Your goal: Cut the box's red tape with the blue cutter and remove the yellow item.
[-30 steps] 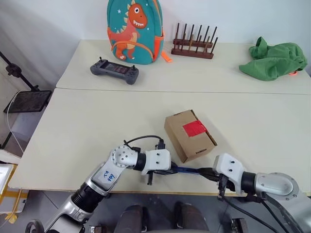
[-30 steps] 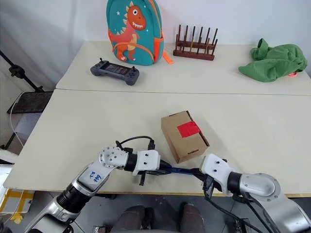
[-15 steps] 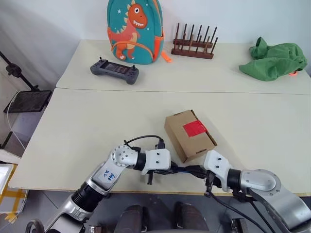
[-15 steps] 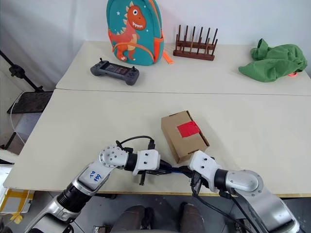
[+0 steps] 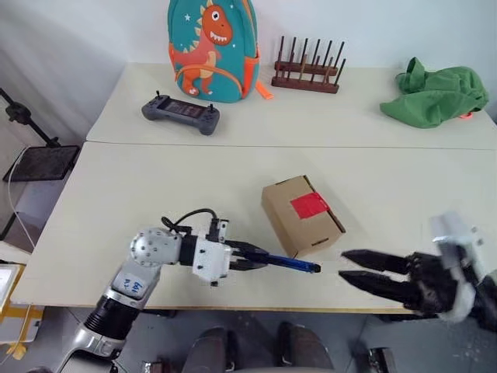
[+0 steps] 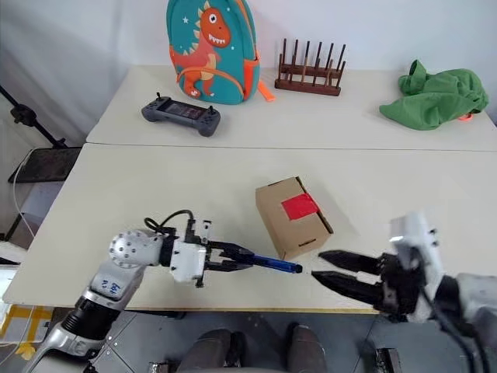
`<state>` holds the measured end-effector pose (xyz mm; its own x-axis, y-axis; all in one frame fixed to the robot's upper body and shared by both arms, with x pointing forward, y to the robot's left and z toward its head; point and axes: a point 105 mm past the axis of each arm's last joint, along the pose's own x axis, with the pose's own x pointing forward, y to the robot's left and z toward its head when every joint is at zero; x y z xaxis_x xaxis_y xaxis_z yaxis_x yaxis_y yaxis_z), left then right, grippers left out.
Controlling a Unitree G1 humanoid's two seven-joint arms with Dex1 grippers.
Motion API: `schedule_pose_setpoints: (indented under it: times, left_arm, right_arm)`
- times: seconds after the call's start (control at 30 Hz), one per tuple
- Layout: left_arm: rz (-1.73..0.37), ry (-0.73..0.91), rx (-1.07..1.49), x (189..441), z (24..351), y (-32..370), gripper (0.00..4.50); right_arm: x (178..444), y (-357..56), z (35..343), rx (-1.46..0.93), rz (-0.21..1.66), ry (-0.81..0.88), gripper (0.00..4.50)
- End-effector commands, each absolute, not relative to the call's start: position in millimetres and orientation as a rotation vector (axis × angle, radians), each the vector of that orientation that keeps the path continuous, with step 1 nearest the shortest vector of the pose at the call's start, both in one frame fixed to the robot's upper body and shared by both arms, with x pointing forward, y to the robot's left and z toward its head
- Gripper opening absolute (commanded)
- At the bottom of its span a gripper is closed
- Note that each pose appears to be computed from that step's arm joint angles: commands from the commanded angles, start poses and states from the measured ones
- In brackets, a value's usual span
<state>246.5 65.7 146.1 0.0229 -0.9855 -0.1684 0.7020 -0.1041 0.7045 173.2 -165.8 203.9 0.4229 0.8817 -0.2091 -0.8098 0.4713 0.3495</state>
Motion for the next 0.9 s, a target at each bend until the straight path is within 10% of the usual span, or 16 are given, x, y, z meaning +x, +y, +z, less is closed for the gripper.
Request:
schedule_pose_setpoints:
  times: [0.03, 0.17, 0.67, 0.9]
  left_arm:
    - [-1.444, -0.663, 0.804, 253, 174, 62, 0.45]
    - [-1.385, -0.715, 0.814, 266, 186, 56, 0.45]
    - [-1.339, -0.744, 0.775, 270, 192, 41, 0.45]
    - [-1.34, -0.738, 0.779, 269, 190, 40, 0.45]
  right_arm:
    - [176, -165, 220, 0.387, 1.028, 0.513, 3.23]
    - [188, -158, 226, 0.36, 1.033, 0.487, 4.48]
    - [236, -129, 212, 0.391, 0.951, 0.502, 4.48]
    - [238, -123, 210, 0.394, 0.973, 0.52, 2.57]
